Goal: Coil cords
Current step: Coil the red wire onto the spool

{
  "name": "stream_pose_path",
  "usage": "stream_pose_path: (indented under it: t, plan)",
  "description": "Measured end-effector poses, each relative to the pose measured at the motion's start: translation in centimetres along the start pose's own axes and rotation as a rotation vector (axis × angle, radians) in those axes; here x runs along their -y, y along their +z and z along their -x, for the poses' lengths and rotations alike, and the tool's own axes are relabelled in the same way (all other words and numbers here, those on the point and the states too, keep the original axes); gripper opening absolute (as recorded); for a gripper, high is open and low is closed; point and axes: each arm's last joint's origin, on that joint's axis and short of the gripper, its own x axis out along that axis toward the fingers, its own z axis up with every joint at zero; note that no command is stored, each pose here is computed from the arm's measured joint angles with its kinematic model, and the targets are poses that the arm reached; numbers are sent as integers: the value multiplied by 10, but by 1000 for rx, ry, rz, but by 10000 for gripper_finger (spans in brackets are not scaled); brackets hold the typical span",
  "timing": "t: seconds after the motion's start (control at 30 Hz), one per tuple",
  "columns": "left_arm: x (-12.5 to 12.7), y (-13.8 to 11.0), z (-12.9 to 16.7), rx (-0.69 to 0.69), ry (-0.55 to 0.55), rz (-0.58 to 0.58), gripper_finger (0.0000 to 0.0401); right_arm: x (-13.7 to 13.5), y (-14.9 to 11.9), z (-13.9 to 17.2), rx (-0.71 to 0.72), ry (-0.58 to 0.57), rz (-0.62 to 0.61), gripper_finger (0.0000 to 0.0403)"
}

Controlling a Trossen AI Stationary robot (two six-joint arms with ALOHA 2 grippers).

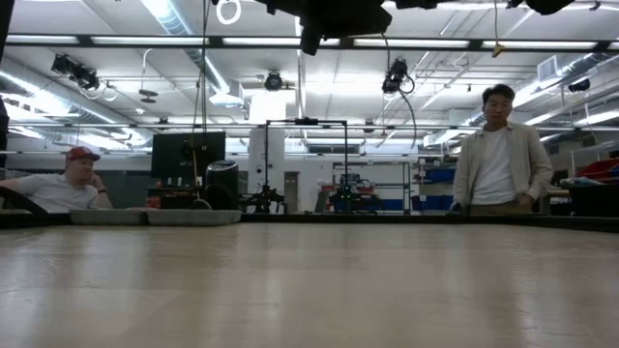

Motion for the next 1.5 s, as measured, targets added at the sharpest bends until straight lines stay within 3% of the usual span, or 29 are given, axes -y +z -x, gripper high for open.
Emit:
stream_pose_path:
  t: [0.4, 0.8, 1.07, 1.5]
  plan:
    - [0, 1, 0, 6, 2, -23, 74, 4, 16, 4, 156, -19, -46, 0]
    - [-3, 16, 9, 95, 37, -144, 74, 2, 27, 11, 274, 6, -139, 0]
    - [-7, 25, 24, 73, 52, -187, 74, -5, 23, 22, 322, 5, -152, 0]
    - [-7, 14, 25, -44, 27, -265, 74, -12, 0, 40, 411, 28, -195, 0]
